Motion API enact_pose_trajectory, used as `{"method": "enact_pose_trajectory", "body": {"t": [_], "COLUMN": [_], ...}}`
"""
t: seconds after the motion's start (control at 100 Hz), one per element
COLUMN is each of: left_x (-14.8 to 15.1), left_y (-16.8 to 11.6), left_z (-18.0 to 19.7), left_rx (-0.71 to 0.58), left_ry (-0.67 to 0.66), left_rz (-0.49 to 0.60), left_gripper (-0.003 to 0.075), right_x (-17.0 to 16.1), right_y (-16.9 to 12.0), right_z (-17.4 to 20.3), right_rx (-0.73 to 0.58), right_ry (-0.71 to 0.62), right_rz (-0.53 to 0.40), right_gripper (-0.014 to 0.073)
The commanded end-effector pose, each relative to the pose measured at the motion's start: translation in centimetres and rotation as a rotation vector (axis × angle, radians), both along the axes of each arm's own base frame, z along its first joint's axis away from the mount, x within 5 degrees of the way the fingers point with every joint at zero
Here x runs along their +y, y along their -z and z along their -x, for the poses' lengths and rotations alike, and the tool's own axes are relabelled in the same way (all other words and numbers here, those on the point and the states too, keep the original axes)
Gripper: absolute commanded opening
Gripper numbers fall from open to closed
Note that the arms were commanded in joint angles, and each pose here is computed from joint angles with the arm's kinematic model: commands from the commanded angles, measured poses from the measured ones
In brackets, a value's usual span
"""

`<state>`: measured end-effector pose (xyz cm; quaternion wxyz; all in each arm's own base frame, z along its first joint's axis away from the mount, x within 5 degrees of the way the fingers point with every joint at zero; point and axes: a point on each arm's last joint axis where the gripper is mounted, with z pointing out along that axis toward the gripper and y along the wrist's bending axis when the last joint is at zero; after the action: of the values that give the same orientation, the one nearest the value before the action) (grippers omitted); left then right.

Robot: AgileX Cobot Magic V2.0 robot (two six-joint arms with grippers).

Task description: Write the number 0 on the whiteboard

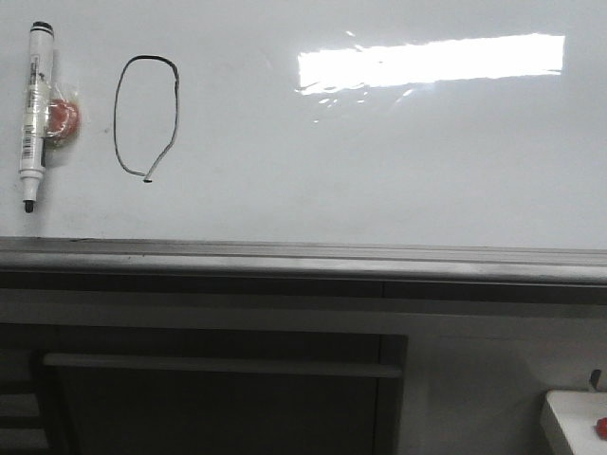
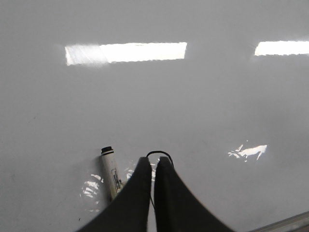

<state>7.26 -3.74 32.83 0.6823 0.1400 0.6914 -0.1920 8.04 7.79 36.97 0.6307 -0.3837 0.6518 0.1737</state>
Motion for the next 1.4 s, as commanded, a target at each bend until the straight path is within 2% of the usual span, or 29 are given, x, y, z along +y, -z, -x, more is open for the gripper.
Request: {"method": "enact_pose_trajectory", "body": {"t": [0.0,0.09,0.25,0.42,0.74,1.23,1.39], "left_x": [0.6,1.1,1.8,2.1,2.0,1.9,2.3], "left_y": [-0.6,0.4,2.4,3.4,3.6,4.2,6.1], "left_z": [1.2,2.2,3.1,3.4,3.3,3.1,2.7], "left_rx": [-0.087,-0.111,-0.162,-0.185,-0.182,-0.165,-0.117], "left_ry": [-0.006,-0.009,-0.038,-0.050,-0.049,-0.050,-0.159], "left_rz": [0.028,0.021,-0.078,-0.113,-0.115,-0.127,-0.111], "left_gripper": [-0.0020,-0.0020,-0.0020,-0.0020,-0.0020,-0.0020,-0.0020], "right_x": [-1.8,-3.1,-4.3,-4.7,-4.4,-4.4,-4.4], "right_y": [0.7,3.4,8.3,11.1,12.6,12.6,12.6], "right_z": [1.6,3.4,5.1,5.6,5.2,5.2,5.2], "right_rx": [-0.108,-0.134,-0.147,-0.153,-0.107,-0.107,-0.107], "right_ry": [0.055,0.058,0.054,0.053,0.049,0.049,0.049], "right_rz": [-0.121,-0.143,-0.152,-0.156,-0.120,-0.120,-0.120], "right_gripper": [-0.0056,-0.0056,-0.0056,-0.0056,-0.0061,-0.0061,-0.0061]}}
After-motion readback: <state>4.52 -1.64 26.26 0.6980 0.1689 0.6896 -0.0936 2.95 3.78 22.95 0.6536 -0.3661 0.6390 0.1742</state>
